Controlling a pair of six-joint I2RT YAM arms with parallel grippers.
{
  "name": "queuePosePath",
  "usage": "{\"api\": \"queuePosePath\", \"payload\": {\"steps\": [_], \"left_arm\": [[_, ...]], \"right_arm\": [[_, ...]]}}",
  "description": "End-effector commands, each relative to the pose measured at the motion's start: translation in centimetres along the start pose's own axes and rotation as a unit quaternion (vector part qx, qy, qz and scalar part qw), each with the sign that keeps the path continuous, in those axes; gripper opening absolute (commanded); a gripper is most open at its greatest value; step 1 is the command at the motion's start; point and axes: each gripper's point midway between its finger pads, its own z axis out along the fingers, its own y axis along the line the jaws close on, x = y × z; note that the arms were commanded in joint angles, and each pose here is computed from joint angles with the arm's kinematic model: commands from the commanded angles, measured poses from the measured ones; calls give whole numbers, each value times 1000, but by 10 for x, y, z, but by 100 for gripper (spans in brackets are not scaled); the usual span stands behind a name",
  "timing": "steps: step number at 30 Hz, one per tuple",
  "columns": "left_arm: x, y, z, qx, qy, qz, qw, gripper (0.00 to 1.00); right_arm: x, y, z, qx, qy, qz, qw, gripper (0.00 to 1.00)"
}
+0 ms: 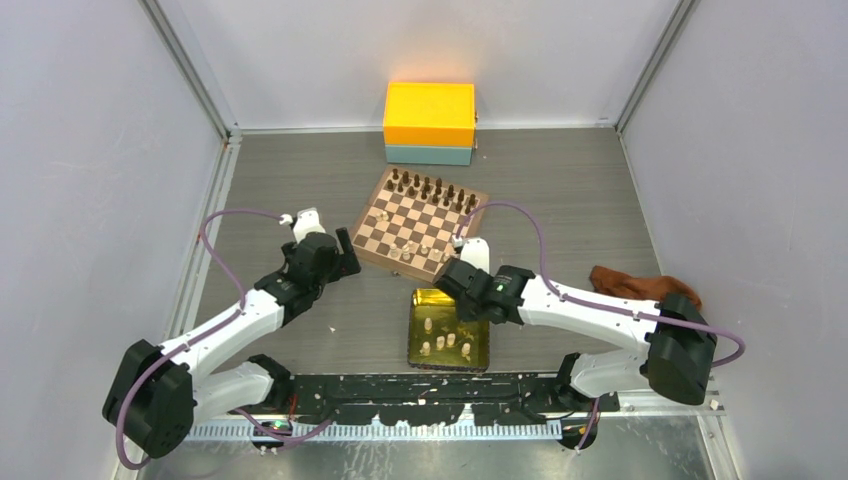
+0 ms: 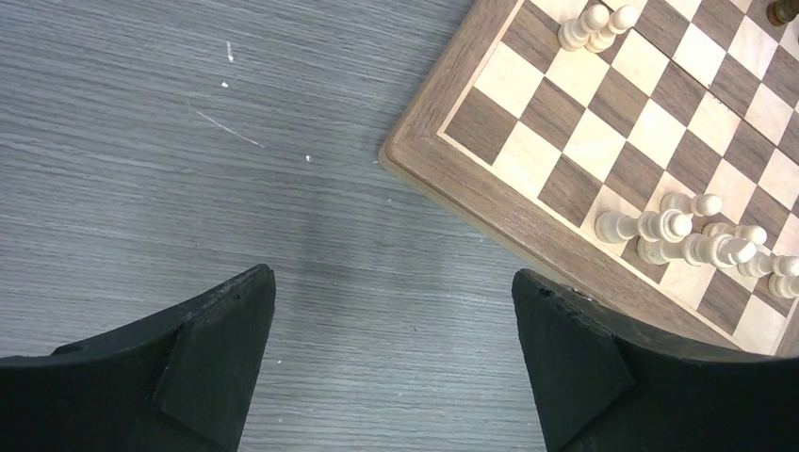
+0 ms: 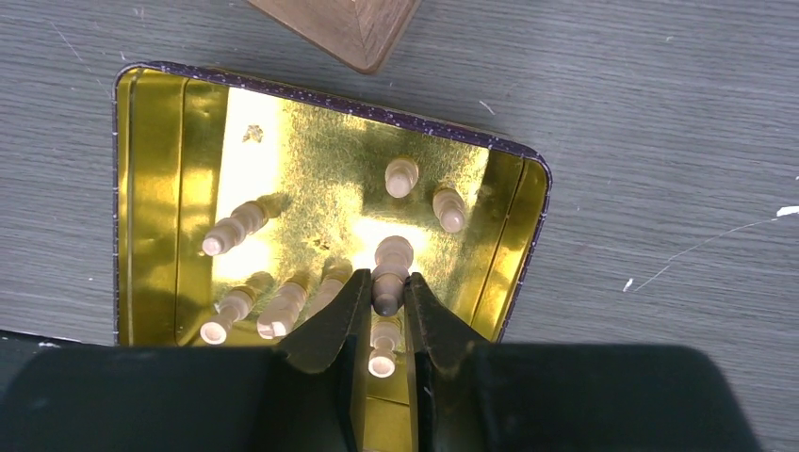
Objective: Set up the chess pieces on the board
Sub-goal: Pick up the chess piece from the storage box, then place the chess piece on the chessboard.
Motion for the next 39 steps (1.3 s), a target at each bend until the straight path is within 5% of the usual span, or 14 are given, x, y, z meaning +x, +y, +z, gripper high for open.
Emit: {"api": "queuePosePath", "payload": {"steps": [1, 16, 39], "left_arm": [[-21, -6, -4, 6, -34, -8, 999, 97], [-29, -14, 1, 4, -34, -3, 999, 97], [-26, -19, 11, 6, -35, -13, 999, 97]], "right_arm": [[-32, 9, -20, -13, -41, 2, 999, 1], [-82, 34, -21, -26, -50, -25, 998, 1], [-124, 71, 50, -45, -5, -51, 998, 1]]}}
